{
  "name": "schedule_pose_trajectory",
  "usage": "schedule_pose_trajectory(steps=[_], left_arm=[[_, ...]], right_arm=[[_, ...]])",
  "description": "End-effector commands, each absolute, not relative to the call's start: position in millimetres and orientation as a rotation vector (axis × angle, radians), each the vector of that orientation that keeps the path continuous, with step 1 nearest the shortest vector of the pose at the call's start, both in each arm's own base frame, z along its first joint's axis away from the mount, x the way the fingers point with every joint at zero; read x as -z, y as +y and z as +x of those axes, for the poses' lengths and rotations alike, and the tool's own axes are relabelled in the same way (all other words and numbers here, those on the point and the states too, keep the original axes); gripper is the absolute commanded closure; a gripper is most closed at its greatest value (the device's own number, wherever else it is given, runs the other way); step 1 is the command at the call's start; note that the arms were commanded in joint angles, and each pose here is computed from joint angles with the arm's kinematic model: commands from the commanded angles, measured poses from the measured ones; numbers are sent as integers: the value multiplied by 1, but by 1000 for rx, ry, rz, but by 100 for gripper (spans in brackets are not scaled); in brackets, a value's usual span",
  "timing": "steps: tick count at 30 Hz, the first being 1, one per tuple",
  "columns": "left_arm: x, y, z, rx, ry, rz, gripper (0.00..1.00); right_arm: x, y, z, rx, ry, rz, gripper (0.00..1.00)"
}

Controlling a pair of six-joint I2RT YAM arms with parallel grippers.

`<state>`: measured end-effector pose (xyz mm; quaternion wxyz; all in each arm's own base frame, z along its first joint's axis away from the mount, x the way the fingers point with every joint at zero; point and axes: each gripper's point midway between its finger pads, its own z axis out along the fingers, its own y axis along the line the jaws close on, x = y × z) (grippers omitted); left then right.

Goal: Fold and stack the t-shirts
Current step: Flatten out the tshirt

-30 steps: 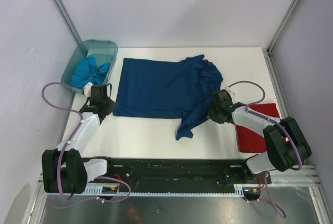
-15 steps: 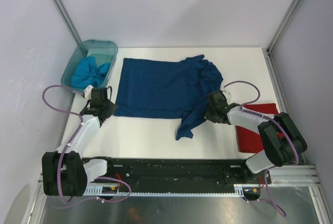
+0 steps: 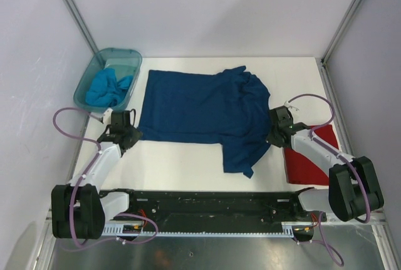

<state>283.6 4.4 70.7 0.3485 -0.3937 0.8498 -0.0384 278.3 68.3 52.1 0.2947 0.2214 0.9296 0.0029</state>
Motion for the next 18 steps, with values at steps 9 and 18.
schedule_pose_trajectory(steps=[9,18], left_arm=[[-83,24,301,-16,2142,-1030,57],[-78,21,330,-14,2174,-1031,56]], right_arm=[[-53,63,276,22,2511,521,100],[-49,66,279,1,2519,513,100]])
